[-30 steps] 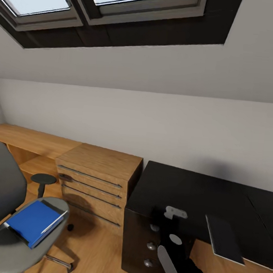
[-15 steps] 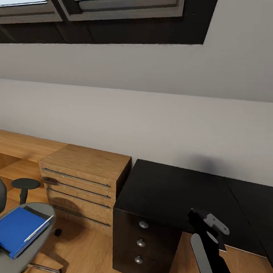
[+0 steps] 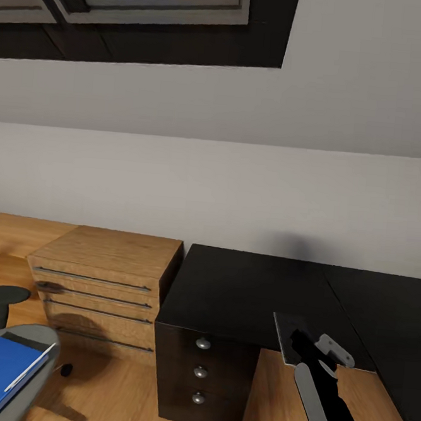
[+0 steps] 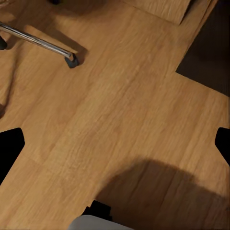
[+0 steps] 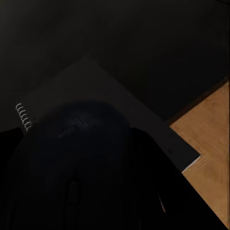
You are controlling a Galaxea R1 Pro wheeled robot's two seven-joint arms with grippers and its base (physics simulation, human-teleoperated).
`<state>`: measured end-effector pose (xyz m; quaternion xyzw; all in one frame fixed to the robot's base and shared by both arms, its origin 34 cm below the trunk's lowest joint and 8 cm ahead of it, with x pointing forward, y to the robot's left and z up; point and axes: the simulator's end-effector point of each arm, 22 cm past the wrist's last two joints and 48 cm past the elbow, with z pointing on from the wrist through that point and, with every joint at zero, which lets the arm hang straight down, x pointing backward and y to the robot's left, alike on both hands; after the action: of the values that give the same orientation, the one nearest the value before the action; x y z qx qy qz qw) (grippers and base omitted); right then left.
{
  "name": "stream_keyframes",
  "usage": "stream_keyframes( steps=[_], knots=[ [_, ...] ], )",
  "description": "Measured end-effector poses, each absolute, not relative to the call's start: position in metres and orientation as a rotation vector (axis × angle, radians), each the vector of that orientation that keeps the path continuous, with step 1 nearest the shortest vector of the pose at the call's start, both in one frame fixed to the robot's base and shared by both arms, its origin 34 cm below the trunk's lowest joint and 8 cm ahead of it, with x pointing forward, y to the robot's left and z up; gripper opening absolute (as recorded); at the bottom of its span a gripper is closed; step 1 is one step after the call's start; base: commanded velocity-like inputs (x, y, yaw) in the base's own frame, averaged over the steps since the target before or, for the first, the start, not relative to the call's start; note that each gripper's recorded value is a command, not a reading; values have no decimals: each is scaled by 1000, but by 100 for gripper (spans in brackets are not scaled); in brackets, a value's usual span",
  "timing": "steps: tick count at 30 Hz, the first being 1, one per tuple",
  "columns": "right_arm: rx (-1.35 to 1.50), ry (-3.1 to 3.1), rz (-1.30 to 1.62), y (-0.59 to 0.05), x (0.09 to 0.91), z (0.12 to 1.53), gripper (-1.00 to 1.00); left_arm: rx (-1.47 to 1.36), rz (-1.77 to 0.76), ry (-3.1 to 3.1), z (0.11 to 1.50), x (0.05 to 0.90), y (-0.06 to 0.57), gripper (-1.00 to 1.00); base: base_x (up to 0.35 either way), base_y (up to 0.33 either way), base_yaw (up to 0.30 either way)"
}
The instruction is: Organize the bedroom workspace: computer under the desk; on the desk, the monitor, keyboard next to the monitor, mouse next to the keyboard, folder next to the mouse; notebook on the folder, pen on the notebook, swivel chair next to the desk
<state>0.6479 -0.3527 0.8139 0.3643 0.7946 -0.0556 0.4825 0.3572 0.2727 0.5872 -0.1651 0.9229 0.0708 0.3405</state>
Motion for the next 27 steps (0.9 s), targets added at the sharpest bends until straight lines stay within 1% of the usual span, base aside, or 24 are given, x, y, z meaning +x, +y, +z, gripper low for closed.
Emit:
stream_keyframes(
  steps=[11,18,23,27],
  knots=[
    [901,1927,-143,-355,647,809,-100,-429,185,2403,587,357,273,100,0,0,-289],
    [902,1946,-159,-355,645,799,-100,-429,188,2413,584,354,273,100,0,0,-31],
    [919,1915,-168,-360,645,802,-100,-429,189,2418,583,353,273,100,0,0,-197],
    [924,1904,-165,-361,646,803,-100,-430,190,2419,583,352,273,100,0,0,-86]
  ],
)
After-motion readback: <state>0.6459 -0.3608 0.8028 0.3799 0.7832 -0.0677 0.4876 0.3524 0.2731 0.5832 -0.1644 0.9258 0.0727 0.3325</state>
